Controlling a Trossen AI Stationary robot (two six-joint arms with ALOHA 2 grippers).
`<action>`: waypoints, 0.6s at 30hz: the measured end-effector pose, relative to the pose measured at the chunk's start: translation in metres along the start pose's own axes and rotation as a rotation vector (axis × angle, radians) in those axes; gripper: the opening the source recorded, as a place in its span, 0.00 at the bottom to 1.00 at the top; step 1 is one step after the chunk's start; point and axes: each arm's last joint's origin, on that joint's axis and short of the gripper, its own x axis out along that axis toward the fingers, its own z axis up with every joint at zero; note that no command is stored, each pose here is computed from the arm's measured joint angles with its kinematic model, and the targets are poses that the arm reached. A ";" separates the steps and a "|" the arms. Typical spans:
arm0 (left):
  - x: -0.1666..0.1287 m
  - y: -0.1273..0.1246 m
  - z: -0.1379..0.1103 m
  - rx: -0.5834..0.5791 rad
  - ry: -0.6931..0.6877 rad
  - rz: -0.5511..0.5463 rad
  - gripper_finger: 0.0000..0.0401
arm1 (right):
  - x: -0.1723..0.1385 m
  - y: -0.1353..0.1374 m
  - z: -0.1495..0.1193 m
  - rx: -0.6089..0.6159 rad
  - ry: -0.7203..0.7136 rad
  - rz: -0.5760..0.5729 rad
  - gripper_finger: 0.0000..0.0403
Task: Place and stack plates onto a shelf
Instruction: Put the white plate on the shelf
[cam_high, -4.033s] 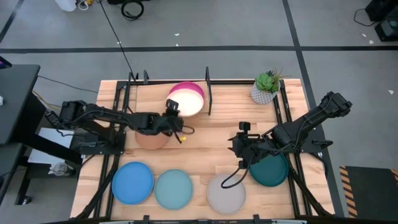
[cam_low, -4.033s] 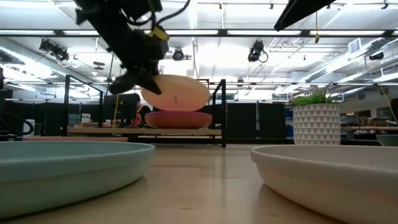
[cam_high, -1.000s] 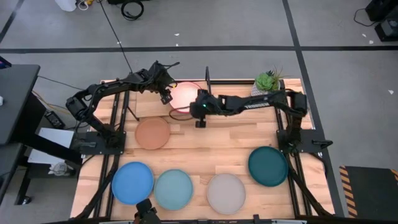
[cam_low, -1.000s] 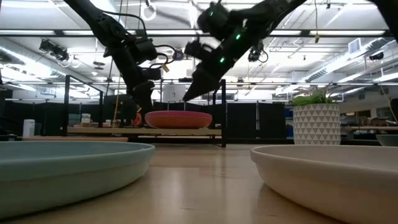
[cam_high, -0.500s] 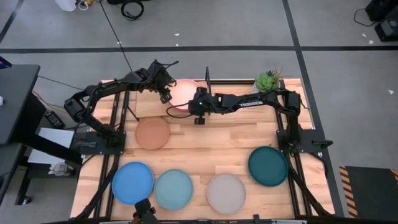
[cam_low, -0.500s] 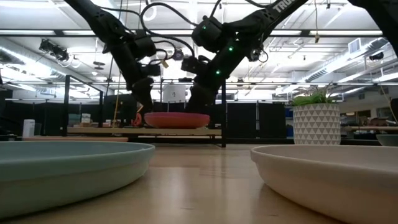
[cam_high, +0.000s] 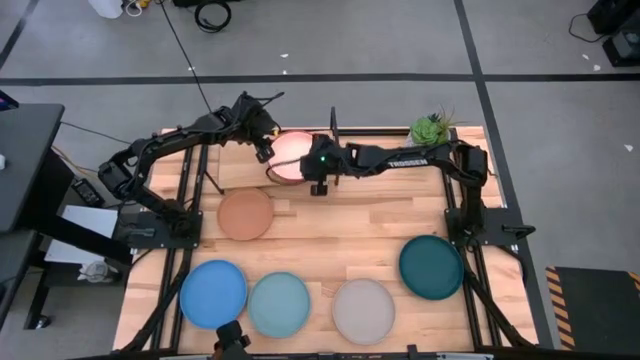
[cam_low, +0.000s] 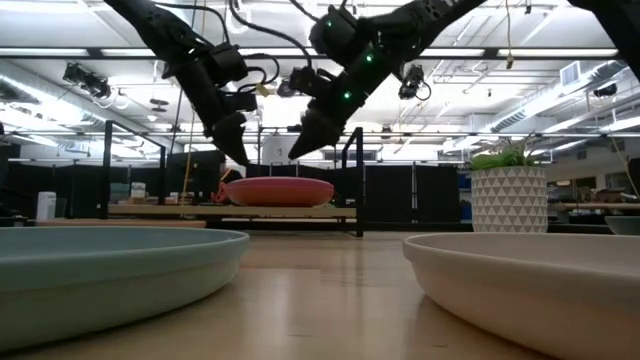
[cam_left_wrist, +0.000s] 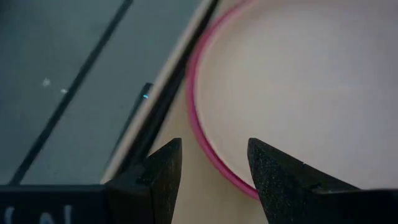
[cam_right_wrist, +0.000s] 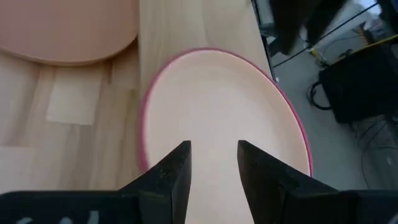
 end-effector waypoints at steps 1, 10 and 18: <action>0.000 -0.001 -0.001 0.004 0.011 -0.009 0.48 | 0.001 -0.005 -0.003 0.011 -0.004 0.009 0.34; 0.000 0.001 -0.004 0.017 0.036 -0.005 0.48 | 0.004 -0.021 -0.019 0.082 0.060 0.064 0.34; 0.000 0.001 -0.003 0.020 0.032 0.008 0.48 | 0.001 -0.002 -0.013 0.016 0.110 0.024 0.34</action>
